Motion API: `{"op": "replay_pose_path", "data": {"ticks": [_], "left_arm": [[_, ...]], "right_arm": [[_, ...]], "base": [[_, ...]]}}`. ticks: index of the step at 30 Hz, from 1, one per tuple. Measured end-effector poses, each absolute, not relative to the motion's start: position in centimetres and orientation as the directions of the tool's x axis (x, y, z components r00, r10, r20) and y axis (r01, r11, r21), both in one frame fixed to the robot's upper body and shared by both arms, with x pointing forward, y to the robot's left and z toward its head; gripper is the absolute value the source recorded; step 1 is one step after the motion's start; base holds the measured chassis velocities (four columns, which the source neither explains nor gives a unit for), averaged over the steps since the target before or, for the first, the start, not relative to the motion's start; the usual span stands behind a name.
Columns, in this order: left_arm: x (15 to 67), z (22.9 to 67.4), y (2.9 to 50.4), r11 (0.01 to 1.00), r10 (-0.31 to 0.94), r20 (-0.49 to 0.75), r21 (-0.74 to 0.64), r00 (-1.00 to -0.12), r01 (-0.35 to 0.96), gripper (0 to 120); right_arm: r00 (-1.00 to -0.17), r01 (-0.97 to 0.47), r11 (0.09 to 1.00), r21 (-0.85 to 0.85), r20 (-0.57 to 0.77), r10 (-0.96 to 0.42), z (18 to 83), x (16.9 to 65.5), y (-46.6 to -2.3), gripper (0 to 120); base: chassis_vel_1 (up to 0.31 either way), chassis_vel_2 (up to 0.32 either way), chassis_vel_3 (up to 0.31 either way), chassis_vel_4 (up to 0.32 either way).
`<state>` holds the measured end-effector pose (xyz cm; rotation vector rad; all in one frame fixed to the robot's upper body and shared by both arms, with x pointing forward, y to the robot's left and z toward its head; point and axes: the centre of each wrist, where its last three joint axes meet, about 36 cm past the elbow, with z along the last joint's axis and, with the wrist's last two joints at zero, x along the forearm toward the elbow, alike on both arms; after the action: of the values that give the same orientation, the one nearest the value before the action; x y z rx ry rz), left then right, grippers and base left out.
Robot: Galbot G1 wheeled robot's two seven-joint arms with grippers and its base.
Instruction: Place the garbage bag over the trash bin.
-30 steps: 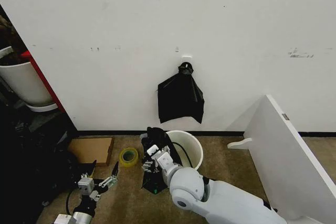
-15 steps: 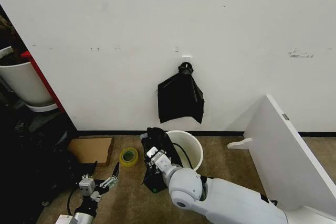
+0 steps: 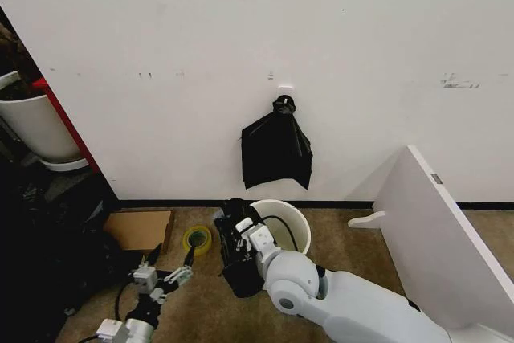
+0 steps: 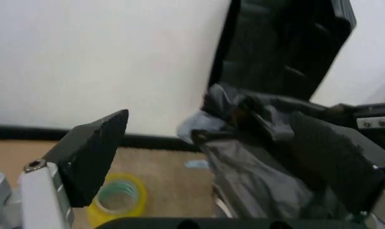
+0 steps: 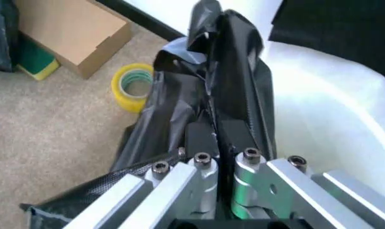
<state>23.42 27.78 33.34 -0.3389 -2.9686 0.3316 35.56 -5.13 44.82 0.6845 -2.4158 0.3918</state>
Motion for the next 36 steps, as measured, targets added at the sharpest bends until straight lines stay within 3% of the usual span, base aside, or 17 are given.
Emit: {"op": "replay_pose_path", "data": {"ticks": [9, 17, 21, 36], "left_arm": [[27.0, 40.6, 25.7, 0.947, 0.226, 0.372, -0.299, -0.9, 0.115, 95], [29.1, 43.5, 24.5, 0.953, 0.233, 0.458, -0.284, -0.858, 0.107, 93], [30.9, 43.6, 23.9, 0.955, 0.221, 0.476, -0.283, -0.851, 0.09, 100], [33.2, 40.0, 20.5, 0.914, 0.271, 0.584, -0.405, -0.765, 0.014, 100]], "right_arm": [[-0.708, -0.542, 0.831, -0.124, 0.6, -0.372, 44.3, 34.6, -5.7, 0], [-0.706, -0.531, 0.842, -0.092, 0.598, -0.38, 44.8, 34.4, -6.1, 0], [-0.705, -0.525, 0.847, -0.077, 0.598, -0.383, 44.8, 34.2, -6.4, 0], [-0.699, -0.503, 0.864, -0.038, 0.605, -0.381, 45.1, 34.1, -7.5, 0]], "base": [[0.0, 0.0, 0.0, 0.0], [0.0, 0.0, 0.0, 0.0], [0.0, 0.0, 0.0, 0.0], [0.0, 0.0, 0.0, 0.0]]}}
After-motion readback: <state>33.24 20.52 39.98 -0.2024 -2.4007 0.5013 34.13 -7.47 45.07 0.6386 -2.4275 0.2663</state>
